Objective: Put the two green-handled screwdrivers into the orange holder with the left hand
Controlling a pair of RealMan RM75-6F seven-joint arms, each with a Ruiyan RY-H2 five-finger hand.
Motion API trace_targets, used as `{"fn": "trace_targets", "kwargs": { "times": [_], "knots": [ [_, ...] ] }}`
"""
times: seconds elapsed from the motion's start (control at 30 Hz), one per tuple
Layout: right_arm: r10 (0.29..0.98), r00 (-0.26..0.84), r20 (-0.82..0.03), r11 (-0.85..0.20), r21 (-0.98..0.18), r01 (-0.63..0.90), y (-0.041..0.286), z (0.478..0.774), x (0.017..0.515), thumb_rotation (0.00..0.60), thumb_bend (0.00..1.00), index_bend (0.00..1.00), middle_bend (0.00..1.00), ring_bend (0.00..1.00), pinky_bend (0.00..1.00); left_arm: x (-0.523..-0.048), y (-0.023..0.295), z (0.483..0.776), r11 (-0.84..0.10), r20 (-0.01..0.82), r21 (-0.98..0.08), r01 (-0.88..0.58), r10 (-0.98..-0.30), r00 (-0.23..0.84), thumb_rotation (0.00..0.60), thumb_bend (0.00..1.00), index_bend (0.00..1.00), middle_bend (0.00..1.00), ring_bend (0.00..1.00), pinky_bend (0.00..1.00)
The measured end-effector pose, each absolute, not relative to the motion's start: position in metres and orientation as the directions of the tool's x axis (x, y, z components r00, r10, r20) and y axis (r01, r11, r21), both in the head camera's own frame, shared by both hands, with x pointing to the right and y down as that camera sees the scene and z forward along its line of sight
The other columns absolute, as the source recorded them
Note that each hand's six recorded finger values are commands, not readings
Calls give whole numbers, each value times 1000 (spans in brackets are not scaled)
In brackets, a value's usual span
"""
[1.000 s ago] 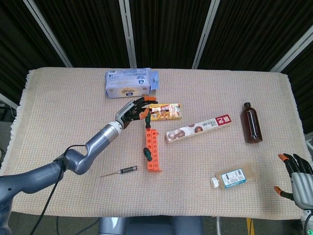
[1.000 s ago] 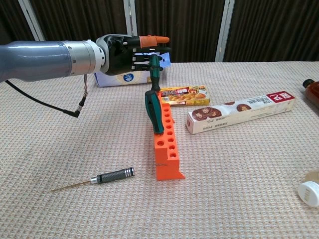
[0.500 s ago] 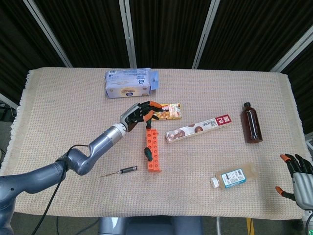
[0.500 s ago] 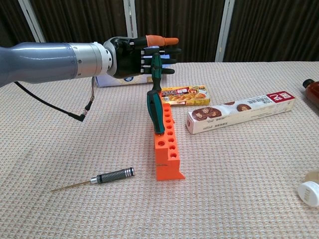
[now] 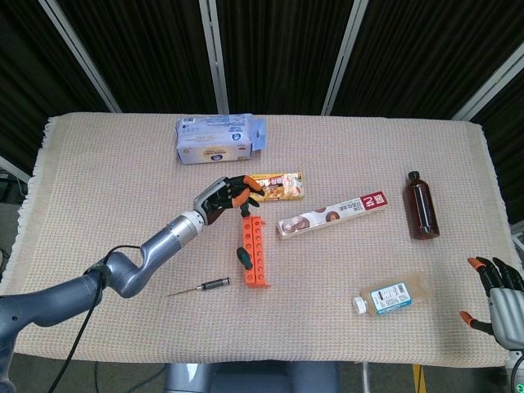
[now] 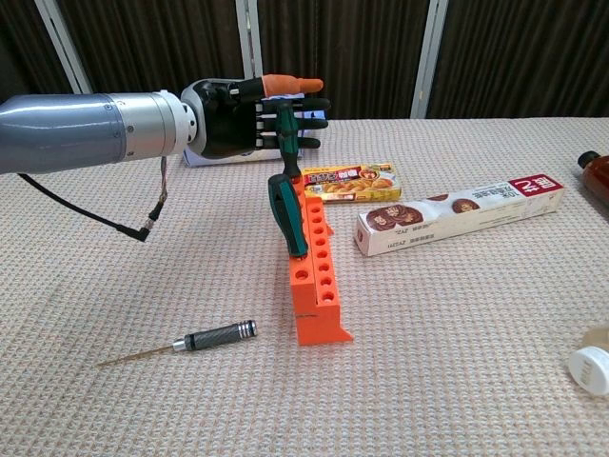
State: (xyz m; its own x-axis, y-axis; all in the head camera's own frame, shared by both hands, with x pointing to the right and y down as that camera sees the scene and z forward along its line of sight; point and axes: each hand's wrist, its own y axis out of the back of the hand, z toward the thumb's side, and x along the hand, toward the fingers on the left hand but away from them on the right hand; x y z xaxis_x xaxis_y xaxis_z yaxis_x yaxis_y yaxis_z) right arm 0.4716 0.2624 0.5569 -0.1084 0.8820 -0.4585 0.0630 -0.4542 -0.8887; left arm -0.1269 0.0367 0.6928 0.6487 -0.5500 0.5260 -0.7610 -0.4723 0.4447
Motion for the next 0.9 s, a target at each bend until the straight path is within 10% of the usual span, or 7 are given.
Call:
{"fn": "trace_targets", "kwargs": {
  "times": [0.6, 0.9],
  "knots": [
    [881, -115, -459, -455, -889, 63, 264, 556, 473, 600, 0, 148, 133, 75, 126, -122, 39, 685, -500, 500, 466, -730, -532, 683, 570, 592, 436, 385, 221, 360],
    [880, -110, -463, -458, -886, 66, 263, 558, 473, 600, 0, 149, 134, 75, 126, -131, 33, 673, -539, 452, 432, -723, -564, 691, 576, 574, 57, 49, 0, 28]
  ]
}}
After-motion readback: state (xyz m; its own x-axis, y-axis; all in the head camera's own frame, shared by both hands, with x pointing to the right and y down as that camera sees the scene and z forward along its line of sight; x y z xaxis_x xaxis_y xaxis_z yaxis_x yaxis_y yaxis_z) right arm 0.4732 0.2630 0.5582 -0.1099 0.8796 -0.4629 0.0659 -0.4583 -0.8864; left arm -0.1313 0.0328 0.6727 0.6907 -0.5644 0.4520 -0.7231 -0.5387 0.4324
